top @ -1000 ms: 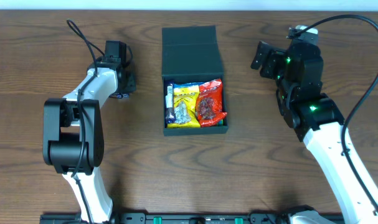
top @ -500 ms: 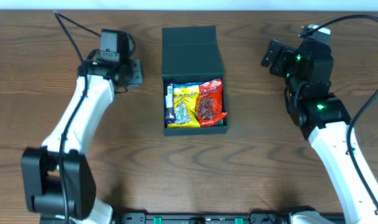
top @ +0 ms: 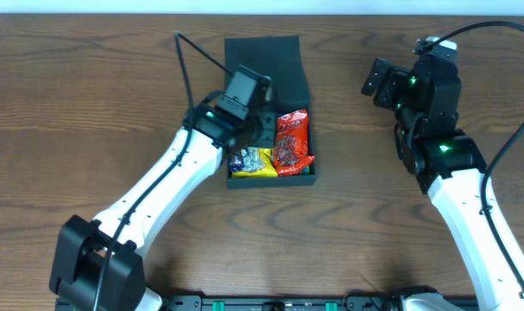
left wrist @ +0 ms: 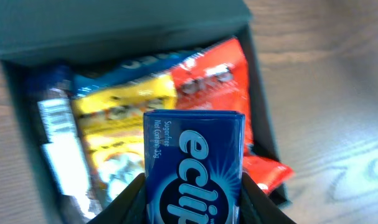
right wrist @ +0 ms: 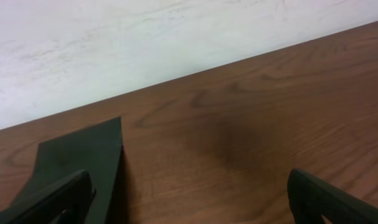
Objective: Pack container
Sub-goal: 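Carry the Eclipse tin over the box, lower it in, release, then raise both grippers to the open lid's edges and grasp them, then swing the lid forward and down over the box with both grippers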
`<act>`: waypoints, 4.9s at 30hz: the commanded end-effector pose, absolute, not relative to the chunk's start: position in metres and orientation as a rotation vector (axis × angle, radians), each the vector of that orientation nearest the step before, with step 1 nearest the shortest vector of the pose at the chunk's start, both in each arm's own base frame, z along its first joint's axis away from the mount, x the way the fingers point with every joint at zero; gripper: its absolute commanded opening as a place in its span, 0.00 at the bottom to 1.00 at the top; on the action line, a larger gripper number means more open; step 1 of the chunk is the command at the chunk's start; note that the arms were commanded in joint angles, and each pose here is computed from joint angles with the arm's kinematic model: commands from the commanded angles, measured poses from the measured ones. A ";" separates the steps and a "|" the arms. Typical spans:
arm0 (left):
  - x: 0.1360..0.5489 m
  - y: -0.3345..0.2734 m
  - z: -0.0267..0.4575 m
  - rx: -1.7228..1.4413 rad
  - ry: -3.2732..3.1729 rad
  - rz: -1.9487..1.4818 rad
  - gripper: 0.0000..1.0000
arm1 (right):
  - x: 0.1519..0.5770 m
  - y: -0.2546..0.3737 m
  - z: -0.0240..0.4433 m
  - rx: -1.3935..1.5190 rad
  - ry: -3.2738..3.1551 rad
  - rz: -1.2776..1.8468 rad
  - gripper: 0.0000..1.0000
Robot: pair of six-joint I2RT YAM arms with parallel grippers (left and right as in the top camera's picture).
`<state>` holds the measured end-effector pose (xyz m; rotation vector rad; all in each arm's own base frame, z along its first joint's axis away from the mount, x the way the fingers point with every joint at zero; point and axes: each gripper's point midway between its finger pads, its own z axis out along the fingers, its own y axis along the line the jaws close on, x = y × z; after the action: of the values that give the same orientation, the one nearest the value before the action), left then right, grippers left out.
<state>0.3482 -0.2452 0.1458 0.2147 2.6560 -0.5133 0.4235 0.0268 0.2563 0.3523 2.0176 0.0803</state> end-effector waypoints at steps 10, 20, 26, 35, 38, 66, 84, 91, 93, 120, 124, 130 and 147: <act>0.342 -0.253 0.153 0.163 2.656 -0.544 0.88 | 0.419 0.021 0.263 0.356 2.008 0.059 0.99; 0.356 -0.260 0.164 0.246 2.569 -0.577 0.95 | 0.417 0.029 0.257 0.327 2.042 0.102 0.99; 0.403 -0.218 0.178 0.073 2.458 -0.495 0.52 | 0.423 0.040 0.239 0.294 2.095 0.149 0.28; 0.466 -0.098 0.197 -0.280 2.280 -0.224 0.06 | 0.471 0.057 0.200 0.236 2.085 0.200 0.01; 0.475 -0.078 0.195 -0.344 2.264 -0.241 0.06 | 0.474 0.075 0.184 0.159 2.129 0.290 0.01; 0.562 -0.104 0.042 -0.573 2.588 -0.971 0.06 | 0.561 0.129 0.052 0.442 2.359 0.999 0.02; 0.531 -0.143 0.011 -0.510 2.742 -1.028 0.06 | 0.533 0.164 0.014 0.397 2.480 1.215 0.02; 0.530 -0.161 0.017 -0.452 2.728 -1.096 0.06 | 0.530 0.183 0.029 0.292 2.437 1.331 0.02; 0.530 -0.162 0.018 -0.424 2.726 -1.105 0.06 | 0.529 0.187 0.035 0.253 2.414 1.377 0.02; 0.531 -0.151 0.194 0.141 2.411 -0.978 0.06 | 0.507 0.202 0.199 -0.389 1.965 1.632 0.02; 0.520 -0.144 0.216 0.219 2.388 -0.886 0.06 | 0.496 0.203 0.213 -0.449 1.937 1.666 0.01; 0.494 -0.136 0.239 0.363 2.382 -0.775 0.06 | 0.477 0.211 0.210 -0.463 1.987 1.792 0.02; 0.467 -0.125 0.220 0.388 2.525 -0.711 0.06 | 0.471 0.196 0.178 -0.335 2.125 1.765 0.02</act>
<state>0.4663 -0.1314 0.2071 0.3760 2.5459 -0.7700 0.4644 0.2067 0.1713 -0.3242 2.1536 1.8169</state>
